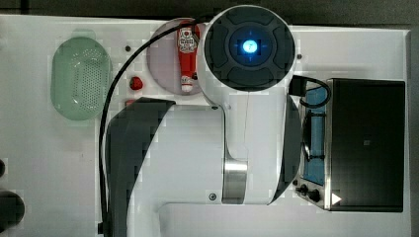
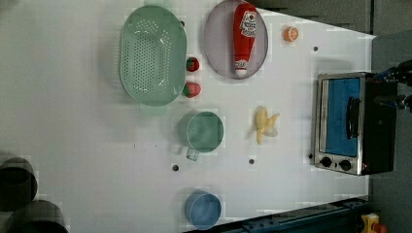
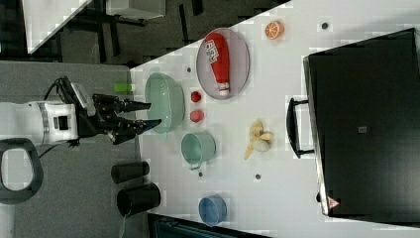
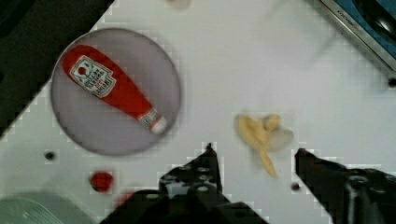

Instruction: Pick Banana and place it in mug.

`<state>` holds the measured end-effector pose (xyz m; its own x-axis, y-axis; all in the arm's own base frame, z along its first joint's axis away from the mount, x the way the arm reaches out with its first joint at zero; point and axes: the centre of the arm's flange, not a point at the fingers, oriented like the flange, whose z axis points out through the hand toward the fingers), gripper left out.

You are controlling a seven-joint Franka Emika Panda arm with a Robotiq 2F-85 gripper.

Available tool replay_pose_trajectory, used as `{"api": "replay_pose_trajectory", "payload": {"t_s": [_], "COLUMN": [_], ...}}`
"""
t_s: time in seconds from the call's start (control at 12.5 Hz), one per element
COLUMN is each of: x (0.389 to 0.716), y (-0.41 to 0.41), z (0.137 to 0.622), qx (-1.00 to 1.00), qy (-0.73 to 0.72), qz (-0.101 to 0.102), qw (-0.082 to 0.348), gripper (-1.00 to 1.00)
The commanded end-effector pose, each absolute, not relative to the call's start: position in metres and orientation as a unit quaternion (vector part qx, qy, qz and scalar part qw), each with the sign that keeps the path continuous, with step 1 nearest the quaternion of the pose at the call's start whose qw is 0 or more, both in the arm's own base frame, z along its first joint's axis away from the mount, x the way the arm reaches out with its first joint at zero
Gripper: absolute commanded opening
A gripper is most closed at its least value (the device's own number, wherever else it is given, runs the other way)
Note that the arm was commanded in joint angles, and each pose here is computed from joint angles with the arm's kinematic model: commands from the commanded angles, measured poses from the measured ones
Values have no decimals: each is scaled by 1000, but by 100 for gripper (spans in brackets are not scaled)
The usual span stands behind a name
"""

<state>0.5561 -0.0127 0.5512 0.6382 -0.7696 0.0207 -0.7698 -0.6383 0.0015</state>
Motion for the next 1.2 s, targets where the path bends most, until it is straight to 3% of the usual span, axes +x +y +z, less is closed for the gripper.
{"api": "replay_pose_trajectory", "payload": {"t_s": [0.08,0.24,0.4,0.48,1.2], "x": [419,419,422,426,466], "y": [-45,-44,-40,-37,-27], "z": [596,578,539,517,309], "qx": [912,912,917,922,994], "qy": [-410,-407,-392,-380,-109], "qz": [-31,-48,-69,-70,-28], "qw": [2,8,16,17,3], "gripper": [54,97,100,100,100]}}
